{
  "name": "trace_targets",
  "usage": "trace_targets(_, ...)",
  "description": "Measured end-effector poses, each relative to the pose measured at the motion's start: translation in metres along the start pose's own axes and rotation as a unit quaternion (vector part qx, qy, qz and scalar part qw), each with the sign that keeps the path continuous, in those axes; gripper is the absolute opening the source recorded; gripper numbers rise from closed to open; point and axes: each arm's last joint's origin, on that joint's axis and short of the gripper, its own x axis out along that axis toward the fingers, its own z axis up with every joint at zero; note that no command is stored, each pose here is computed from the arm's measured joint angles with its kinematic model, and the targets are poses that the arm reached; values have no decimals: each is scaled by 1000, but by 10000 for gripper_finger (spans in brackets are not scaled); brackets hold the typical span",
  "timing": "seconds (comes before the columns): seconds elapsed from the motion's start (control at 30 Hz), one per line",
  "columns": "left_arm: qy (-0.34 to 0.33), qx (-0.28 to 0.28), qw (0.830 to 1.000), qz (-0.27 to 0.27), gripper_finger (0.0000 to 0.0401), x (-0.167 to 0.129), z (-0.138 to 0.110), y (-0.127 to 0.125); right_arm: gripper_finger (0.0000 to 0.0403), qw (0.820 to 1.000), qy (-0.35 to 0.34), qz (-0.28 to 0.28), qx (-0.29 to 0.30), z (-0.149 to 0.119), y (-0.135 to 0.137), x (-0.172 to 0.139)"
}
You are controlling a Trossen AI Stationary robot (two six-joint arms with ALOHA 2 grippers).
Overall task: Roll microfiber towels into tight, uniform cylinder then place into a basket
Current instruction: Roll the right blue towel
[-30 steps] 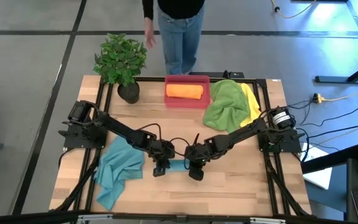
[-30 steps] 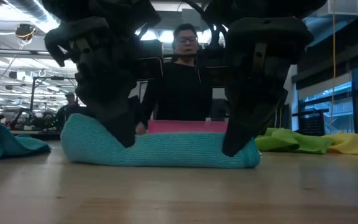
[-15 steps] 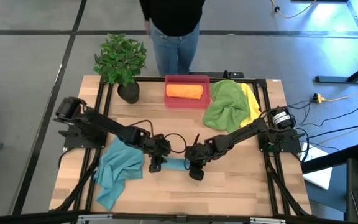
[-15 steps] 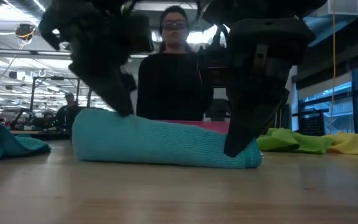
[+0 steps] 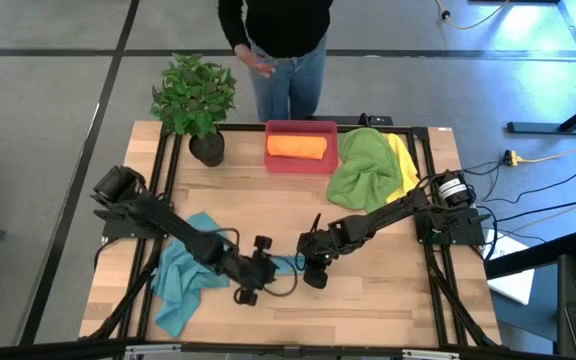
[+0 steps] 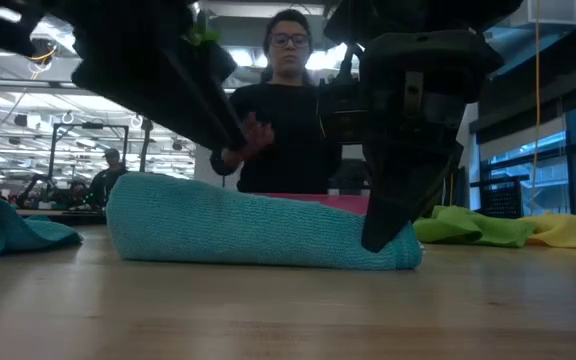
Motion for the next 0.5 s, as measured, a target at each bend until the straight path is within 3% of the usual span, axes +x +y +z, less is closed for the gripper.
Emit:
trace_targets(0.2, 41, 41, 998, 36, 148, 28, 2, -12, 18, 1000, 0, 0, 0, 0, 0, 0)
trace_targets(0.5, 147, 57, 983, 92, 195, 43, 4, -8, 18, 1000, 0, 1, 0, 0, 0, 0)
